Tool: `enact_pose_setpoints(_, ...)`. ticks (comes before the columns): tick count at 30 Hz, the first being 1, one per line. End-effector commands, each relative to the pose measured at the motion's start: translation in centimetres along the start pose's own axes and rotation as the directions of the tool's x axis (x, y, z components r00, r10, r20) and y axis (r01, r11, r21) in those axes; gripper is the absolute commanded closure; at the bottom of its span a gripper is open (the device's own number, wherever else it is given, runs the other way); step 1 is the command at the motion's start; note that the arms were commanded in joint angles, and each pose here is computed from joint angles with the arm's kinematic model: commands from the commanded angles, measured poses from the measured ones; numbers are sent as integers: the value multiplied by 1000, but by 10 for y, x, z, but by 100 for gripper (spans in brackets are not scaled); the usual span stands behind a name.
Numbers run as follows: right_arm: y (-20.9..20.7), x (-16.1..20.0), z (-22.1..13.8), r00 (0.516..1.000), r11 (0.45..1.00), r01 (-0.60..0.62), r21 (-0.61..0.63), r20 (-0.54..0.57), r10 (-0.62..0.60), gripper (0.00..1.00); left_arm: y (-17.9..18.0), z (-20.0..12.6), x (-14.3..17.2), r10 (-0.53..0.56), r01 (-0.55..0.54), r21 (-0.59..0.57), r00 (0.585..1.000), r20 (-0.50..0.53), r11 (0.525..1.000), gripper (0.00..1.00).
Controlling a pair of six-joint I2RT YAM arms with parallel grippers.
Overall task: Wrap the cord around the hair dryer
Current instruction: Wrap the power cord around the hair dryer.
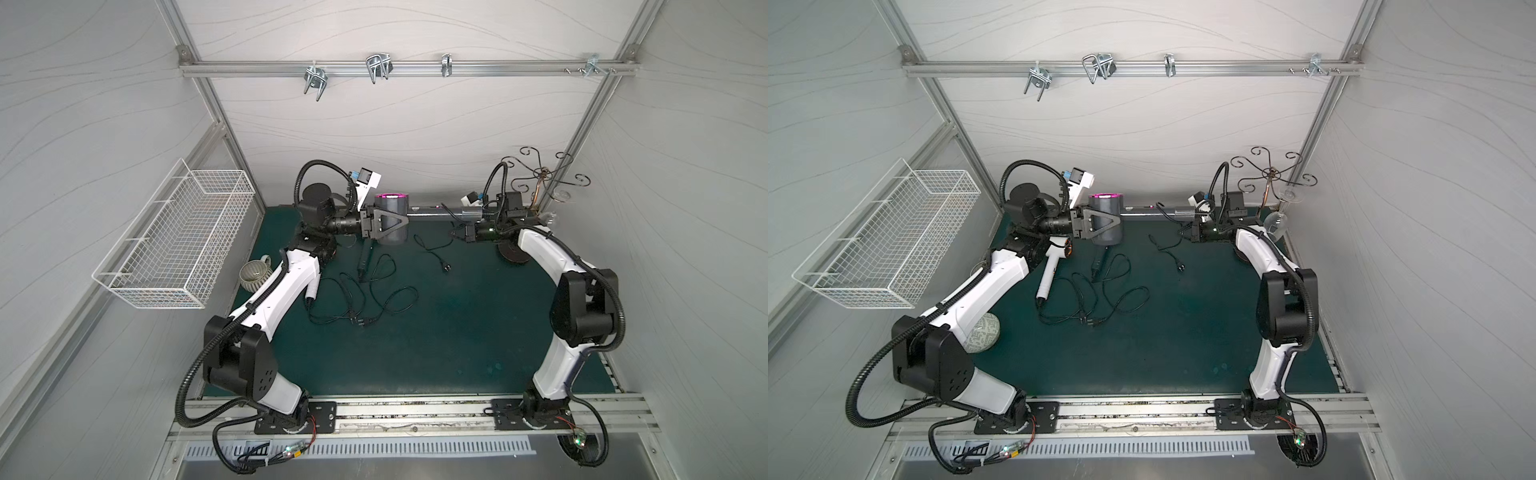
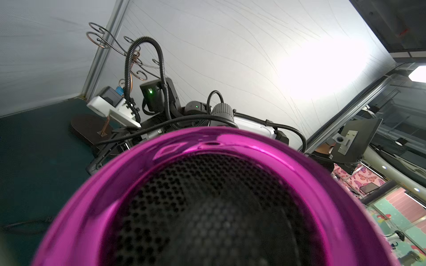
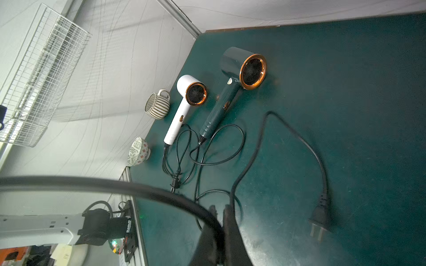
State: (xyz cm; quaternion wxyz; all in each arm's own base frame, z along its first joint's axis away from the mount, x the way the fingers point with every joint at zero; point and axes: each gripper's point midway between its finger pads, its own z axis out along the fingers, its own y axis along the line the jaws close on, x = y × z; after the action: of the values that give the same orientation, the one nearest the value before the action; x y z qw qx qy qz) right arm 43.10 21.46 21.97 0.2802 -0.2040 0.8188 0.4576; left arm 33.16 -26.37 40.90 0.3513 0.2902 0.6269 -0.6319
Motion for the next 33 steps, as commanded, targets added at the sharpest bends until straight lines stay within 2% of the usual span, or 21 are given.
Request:
enact_pose_setpoints(1,26,-10,-6,998,999,9,-40,61,-6,100,-20,-7,-27,123,-125,21,990,72,992,100)
enact_pose_setpoints(7,44,10,4,998,999,33,12,60,-34,100,6,-9,-42,106,-97,-67,983,152,993,100)
enact_pose_setpoints(15,87,34,-2,989,987,134,88,52,-138,100,72,-35,-59,94,-8,-303,959,268,953,100)
enact_pose_setpoints(25,157,58,-6,934,931,350,100,-117,-339,100,138,-47,-49,50,86,-460,960,275,884,100)
enact_pose_setpoints(33,190,33,-27,872,864,487,128,-130,-472,100,172,-56,-30,32,116,-565,969,245,817,100)
